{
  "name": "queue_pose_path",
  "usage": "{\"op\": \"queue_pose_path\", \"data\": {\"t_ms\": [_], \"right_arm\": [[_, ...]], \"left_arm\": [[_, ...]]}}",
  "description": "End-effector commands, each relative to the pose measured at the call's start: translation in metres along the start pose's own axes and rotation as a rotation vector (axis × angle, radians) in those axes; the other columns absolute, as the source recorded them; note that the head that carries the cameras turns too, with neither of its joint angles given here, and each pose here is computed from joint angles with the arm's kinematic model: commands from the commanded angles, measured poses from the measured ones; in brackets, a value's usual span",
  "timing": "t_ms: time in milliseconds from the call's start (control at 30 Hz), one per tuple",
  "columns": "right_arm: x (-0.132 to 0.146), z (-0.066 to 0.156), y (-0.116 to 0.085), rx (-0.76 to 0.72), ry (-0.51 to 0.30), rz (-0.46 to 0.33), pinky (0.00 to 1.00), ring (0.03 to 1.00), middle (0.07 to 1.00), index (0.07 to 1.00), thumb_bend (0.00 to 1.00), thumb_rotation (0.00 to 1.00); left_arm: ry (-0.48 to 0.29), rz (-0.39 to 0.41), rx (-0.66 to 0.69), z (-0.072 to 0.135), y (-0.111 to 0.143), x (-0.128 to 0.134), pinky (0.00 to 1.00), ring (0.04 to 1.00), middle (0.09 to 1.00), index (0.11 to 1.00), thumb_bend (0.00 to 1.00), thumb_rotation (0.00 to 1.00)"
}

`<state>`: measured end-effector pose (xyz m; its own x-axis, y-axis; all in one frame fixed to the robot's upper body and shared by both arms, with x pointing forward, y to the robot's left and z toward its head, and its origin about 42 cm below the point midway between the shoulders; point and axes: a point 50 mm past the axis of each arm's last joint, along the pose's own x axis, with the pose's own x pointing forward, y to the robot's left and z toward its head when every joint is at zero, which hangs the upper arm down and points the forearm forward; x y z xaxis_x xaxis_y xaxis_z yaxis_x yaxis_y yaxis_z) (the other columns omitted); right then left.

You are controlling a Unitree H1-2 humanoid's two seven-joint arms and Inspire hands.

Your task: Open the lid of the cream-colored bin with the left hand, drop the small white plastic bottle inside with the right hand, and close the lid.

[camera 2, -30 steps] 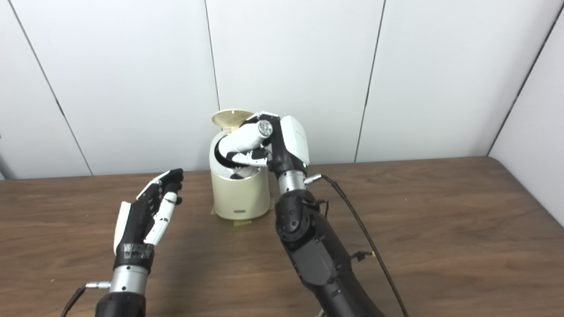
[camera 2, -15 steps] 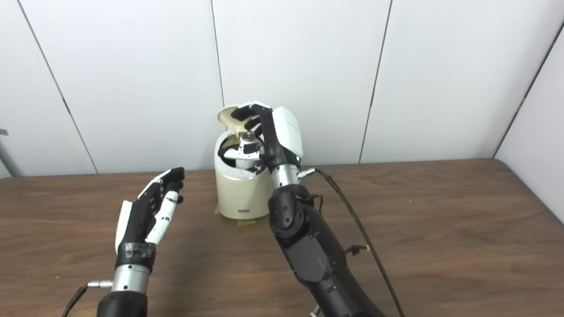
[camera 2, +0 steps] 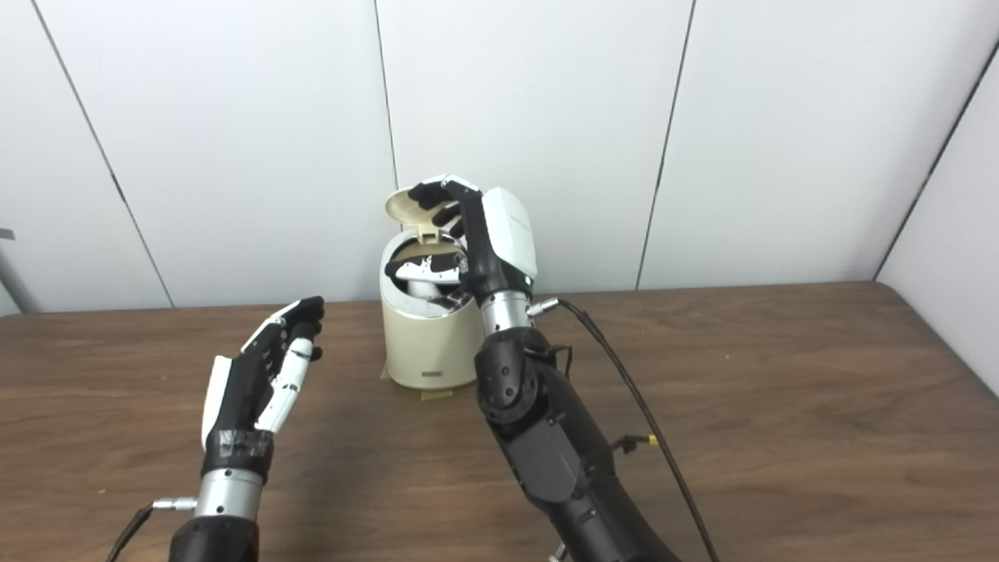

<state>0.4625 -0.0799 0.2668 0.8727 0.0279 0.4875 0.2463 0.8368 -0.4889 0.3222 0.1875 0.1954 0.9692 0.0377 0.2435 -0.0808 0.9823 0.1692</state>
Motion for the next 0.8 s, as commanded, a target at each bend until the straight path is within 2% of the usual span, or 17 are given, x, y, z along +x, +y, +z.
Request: {"op": "queue_pose_path", "data": {"t_ms": [0,67,133,167,233,267,300,333,467,567,600,700,767], "right_arm": [[0.015,0.022,-0.014,0.049,-0.098,-0.062,0.44,0.538,0.608,0.626,0.81,0.03],[0.014,0.022,-0.016,0.095,-0.111,-0.066,0.42,0.519,0.590,0.605,0.80,0.07],[0.010,0.020,-0.020,0.205,-0.151,-0.107,0.39,0.492,0.558,0.569,0.78,0.11],[0.008,0.019,-0.021,0.241,-0.168,-0.128,0.36,0.452,0.517,0.518,0.62,0.13],[0.001,0.015,-0.025,0.294,-0.203,-0.178,0.33,0.404,0.473,0.490,0.54,0.14],[-0.001,0.013,-0.026,0.308,-0.213,-0.191,0.30,0.371,0.480,0.480,0.53,0.06],[-0.004,0.010,-0.028,0.335,-0.221,-0.207,0.30,0.360,0.483,0.477,0.53,0.03],[-0.009,0.006,-0.030,0.362,-0.229,-0.228,0.31,0.389,0.485,0.474,0.53,0.02],[-0.023,-0.005,-0.037,0.413,-0.266,-0.287,0.30,0.351,0.467,0.497,0.52,0.01],[-0.034,-0.010,-0.048,0.452,-0.258,-0.322,0.35,0.403,0.461,0.503,0.52,0.01],[-0.039,-0.012,-0.051,0.472,-0.250,-0.329,0.34,0.397,0.463,0.499,0.52,0.01],[-0.052,-0.019,-0.062,0.515,-0.228,-0.311,0.29,0.353,0.466,0.491,0.52,0.01],[-0.063,-0.026,-0.069,0.490,-0.198,-0.281,0.34,0.399,0.475,0.490,0.52,0.01]], "left_arm": [[-0.095,0.008,-0.017,0.021,0.000,0.010,0.77,0.838,0.832,0.822,0.30,0.68],[-0.091,0.006,-0.023,0.021,-0.001,0.009,0.77,0.841,0.834,0.824,0.30,0.68],[-0.096,0.007,-0.018,0.021,-0.001,0.010,0.76,0.833,0.831,0.820,0.30,0.67],[-0.098,0.007,-0.018,0.021,-0.001,0.010,0.75,0.827,0.828,0.817,0.30,0.67],[-0.096,0.011,-0.024,0.021,-0.001,0.010,0.75,0.828,0.828,0.818,0.30,0.67],[-0.096,0.012,-0.025,0.021,0.000,0.010,0.75,0.829,0.830,0.820,0.30,0.67],[-0.097,0.013,-0.027,0.020,0.000,0.010,0.75,0.830,0.830,0.821,0.29,0.67],[-0.101,0.014,-0.021,0.021,0.001,0.010,0.76,0.834,0.832,0.825,0.29,0.68],[-0.108,0.016,-0.010,0.020,0.003,0.010,0.76,0.835,0.831,0.824,0.30,0.70],[-0.107,0.021,-0.007,0.020,0.004,0.010,0.76,0.834,0.828,0.819,0.30,0.71],[-0.107,0.022,-0.005,0.020,0.004,0.010,0.76,0.834,0.828,0.819,0.30,0.71],[-0.105,0.026,-0.006,0.021,0.006,0.010,0.76,0.835,0.830,0.818,0.30,0.70],[-0.104,0.029,-0.006,0.021,0.008,0.010,0.76,0.834,0.829,0.814,0.30,0.71]]}}
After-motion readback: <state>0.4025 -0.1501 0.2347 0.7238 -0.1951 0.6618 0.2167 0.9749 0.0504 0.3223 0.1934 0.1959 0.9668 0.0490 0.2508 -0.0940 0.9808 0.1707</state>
